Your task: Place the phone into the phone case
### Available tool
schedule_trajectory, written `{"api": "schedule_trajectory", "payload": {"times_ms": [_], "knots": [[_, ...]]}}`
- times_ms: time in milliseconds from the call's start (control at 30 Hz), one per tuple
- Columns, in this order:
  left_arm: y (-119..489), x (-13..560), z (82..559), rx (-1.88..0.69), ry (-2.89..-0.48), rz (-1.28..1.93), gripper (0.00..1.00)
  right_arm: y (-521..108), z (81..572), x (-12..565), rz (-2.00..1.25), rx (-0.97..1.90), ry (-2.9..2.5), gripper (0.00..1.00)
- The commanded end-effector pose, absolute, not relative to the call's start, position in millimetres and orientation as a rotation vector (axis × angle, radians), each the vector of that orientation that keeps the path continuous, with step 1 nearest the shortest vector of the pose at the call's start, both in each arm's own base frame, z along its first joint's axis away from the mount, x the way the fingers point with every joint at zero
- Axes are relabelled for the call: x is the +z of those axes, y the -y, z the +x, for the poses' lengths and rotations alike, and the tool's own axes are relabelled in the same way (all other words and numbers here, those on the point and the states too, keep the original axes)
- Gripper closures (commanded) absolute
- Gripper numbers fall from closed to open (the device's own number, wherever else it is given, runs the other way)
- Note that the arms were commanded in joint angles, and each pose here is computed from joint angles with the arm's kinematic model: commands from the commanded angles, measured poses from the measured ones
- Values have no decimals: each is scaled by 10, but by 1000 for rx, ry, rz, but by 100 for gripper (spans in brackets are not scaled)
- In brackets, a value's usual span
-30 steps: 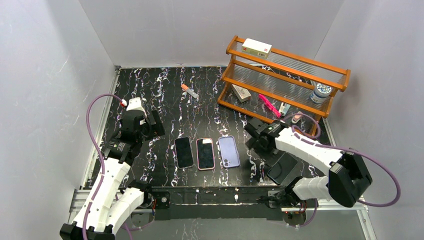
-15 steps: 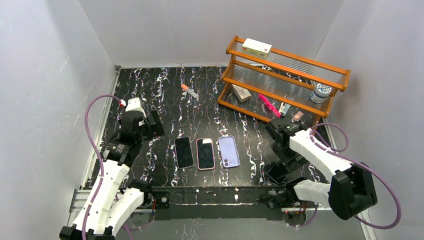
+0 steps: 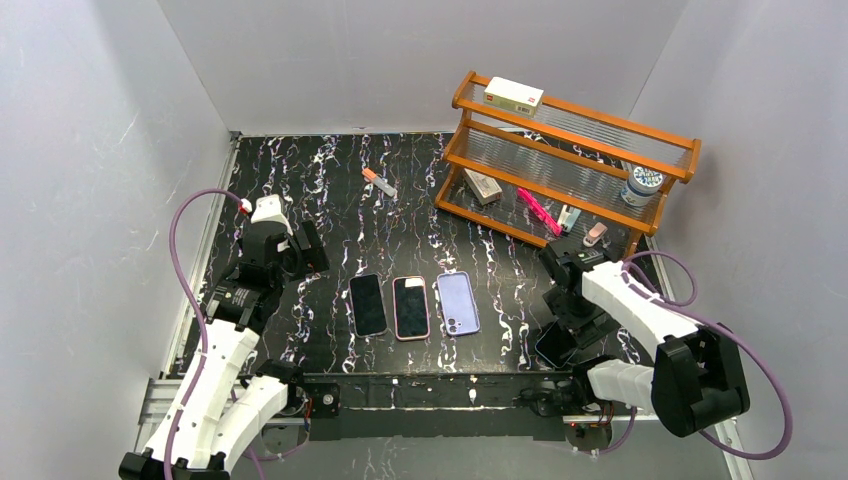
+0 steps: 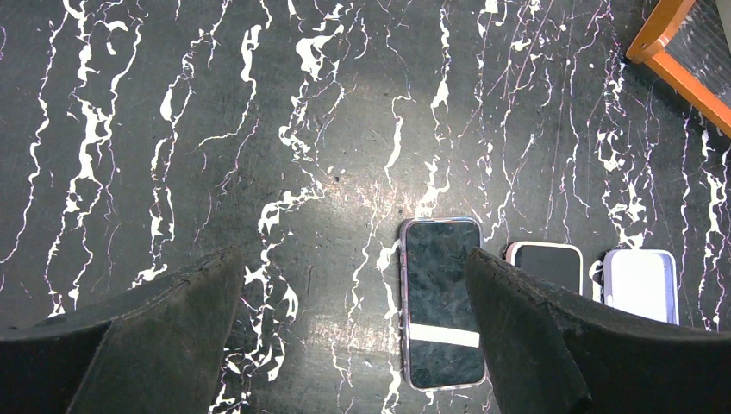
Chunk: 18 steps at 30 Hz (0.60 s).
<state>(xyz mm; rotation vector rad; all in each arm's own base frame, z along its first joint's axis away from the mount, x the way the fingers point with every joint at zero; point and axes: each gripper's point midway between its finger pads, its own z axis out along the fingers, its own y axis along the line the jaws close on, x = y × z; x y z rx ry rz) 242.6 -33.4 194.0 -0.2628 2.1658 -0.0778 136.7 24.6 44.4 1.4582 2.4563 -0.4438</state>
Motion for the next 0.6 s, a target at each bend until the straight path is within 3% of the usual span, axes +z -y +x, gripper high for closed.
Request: {"api": "schedule_trajectory", "payload": {"times_ms": [0, 567], "knots": [[306, 1951, 2416, -63, -2151, -261, 2, -312, 1455, 444, 1461, -383, -2478, 1], [322, 1958, 2415, -73, -2149, -253, 2, -114, 1553, 427, 1615, -418, -2271, 1]]}}
